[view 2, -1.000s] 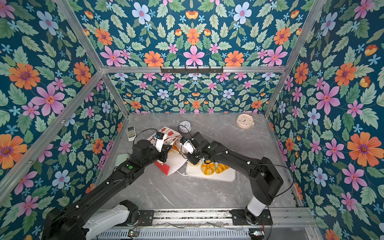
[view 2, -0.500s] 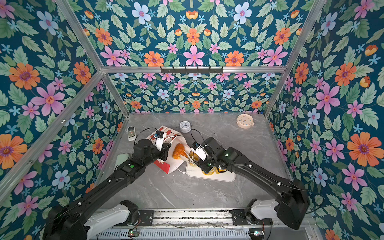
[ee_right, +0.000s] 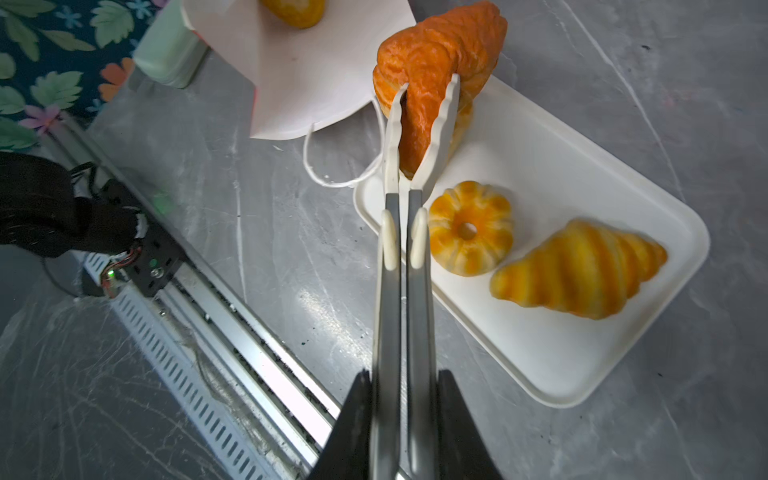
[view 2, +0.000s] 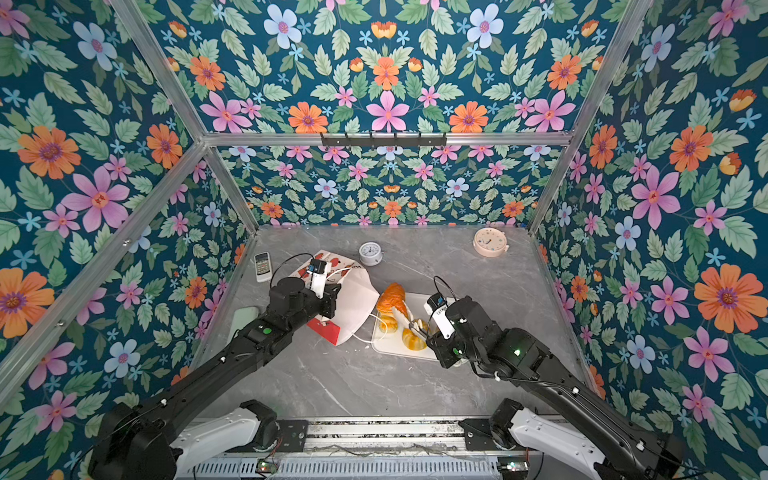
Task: Take the fake bread out of the paper bag
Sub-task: 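Pull the orange pastry out of the bag and carry it over the tray, then lower the orange pastry onto the tray between the buns and open the tongs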
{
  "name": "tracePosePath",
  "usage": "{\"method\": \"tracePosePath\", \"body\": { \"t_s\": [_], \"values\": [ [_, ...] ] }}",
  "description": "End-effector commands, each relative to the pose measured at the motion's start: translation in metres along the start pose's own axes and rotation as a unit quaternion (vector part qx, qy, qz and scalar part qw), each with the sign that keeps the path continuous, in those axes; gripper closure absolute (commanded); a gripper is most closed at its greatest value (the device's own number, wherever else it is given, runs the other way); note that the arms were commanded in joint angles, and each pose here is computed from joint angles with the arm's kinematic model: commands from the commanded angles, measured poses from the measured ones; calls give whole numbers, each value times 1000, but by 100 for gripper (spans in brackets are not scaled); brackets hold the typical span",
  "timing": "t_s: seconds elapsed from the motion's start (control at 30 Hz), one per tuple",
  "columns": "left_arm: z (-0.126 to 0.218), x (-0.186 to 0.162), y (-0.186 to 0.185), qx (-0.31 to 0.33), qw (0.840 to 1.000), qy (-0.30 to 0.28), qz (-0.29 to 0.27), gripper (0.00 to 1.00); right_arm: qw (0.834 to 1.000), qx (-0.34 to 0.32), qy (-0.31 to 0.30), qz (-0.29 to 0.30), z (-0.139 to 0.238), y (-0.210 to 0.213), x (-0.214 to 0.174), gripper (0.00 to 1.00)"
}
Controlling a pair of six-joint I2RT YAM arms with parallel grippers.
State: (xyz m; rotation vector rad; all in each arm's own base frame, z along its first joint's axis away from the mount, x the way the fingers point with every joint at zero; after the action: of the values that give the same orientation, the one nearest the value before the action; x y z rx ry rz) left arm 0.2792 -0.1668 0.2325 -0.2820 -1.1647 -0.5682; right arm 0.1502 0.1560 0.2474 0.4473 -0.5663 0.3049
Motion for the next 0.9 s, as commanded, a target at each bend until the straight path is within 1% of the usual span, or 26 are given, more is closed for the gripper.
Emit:
{"method": "tracePosePath", "body": {
  "t_s": [0.0,0.07,0.13,0.23,0.5,0.63,0.87],
  "values": [
    [3,8,2,7,1000,-20,4,100,997,-65,-14,-25,-3,-17,2,90],
    [6,8,2,7,1000,-23,4,100,997,-78,-8,-27,-7,-20,1,90],
    [7,8,2,7,1000,-25,4,100,996,-86,-15,-28,-11,-24,2,90],
    [8,7,1,5,1000,-24,4,100,995,-88,-25,-36,-19,-30,7,90],
    [10,7,0,2,1000,-28,4,100,994,-87,-23,-55,-43,-47,18,91],
    [10,6,1,2,1000,-27,4,100,996,-73,-11,-56,-52,-46,18,91],
    [10,5,0,0,1000,-27,3,100,993,-88,22,-70,-62,-52,6,92]
  ]
}}
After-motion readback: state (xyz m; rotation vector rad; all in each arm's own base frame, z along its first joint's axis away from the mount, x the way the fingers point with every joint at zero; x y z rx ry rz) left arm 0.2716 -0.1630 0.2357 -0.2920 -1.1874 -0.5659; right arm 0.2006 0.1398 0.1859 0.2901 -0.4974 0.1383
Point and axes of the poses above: each gripper's point midway between its finger pads, its own z axis back along the fingers, its own y axis along the line the jaws close on, x = y × z, the point moved 5 cm from there along z, back along the fingers, and after that the axes turned 13 degrees about -z, right-handed, at the moved point
